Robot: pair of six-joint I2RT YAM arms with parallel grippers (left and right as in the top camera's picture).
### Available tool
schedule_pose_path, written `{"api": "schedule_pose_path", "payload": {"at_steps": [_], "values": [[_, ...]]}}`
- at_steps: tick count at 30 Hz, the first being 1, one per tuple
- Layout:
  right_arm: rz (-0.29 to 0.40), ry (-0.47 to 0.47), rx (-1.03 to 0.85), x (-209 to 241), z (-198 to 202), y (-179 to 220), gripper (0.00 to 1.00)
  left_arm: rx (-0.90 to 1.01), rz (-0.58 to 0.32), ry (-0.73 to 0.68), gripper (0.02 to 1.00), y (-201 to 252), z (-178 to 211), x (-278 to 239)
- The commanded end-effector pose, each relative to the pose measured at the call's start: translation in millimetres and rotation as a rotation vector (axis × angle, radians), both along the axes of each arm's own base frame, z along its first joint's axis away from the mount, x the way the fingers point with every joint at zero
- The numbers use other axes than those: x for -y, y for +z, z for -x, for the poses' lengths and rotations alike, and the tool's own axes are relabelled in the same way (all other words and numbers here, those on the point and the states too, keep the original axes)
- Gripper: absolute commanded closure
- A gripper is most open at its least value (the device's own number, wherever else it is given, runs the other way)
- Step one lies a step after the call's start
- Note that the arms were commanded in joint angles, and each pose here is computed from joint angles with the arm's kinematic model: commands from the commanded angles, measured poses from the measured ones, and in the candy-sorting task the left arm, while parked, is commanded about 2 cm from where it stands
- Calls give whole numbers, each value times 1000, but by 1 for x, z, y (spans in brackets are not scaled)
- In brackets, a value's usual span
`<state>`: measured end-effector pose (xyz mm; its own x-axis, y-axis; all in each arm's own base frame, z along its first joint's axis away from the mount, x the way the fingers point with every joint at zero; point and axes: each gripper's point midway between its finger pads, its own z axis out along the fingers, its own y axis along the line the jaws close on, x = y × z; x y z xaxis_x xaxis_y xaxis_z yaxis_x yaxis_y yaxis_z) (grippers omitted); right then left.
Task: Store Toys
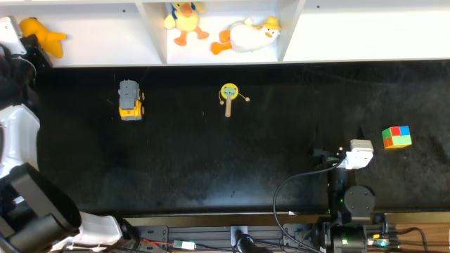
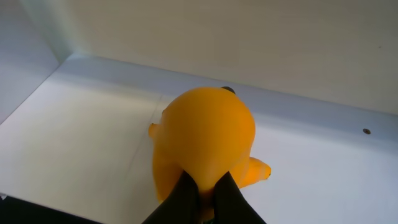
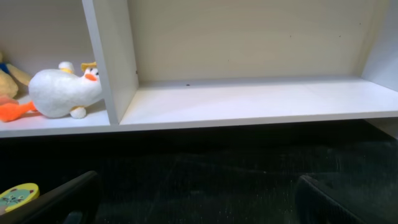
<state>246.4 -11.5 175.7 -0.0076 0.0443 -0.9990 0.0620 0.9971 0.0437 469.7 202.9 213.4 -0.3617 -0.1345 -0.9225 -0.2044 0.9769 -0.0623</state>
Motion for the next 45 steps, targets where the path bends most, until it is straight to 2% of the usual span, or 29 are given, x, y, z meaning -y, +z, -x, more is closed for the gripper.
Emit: {"api": "schedule_pose_path", "payload": {"at_steps": [1, 3, 5, 7, 9, 10, 13, 14, 27, 35, 45], "values": [[-4, 3, 3, -1, 0, -3, 7, -10, -2, -18, 934, -5, -7, 4], [-4, 3, 3, -1, 0, -3, 5, -10, -3, -19, 901, -5, -7, 4], [-4, 3, 3, -1, 0, -3, 5, -10, -2, -19, 798, -5, -7, 4], [-4, 3, 3, -1, 0, -3, 5, -10, -2, -18, 744, -5, -7, 4], [-4, 3, 3, -1, 0, -3, 5, -10, -3, -19, 630, -5, -7, 4], [-4, 3, 3, -1, 0, -3, 7, -10, -3, -19, 555, -5, -7, 4], [-4, 3, 3, -1, 0, -3, 5, -8, -4, -19, 119, -5, -7, 4], [-4, 3, 3, -1, 0, -3, 7, -7, -4, -19, 20, -5, -7, 4], [-4, 3, 3, -1, 0, -3, 5, -20, 3, -18, 20, -7, -5, 4], [-4, 3, 3, -1, 0, -3, 5, -76, -26, -27, 20, -1, 15, 6], [-4, 3, 3, -1, 0, -3, 5, -30, -36, -32, 20, 15, 35, 12]]}}
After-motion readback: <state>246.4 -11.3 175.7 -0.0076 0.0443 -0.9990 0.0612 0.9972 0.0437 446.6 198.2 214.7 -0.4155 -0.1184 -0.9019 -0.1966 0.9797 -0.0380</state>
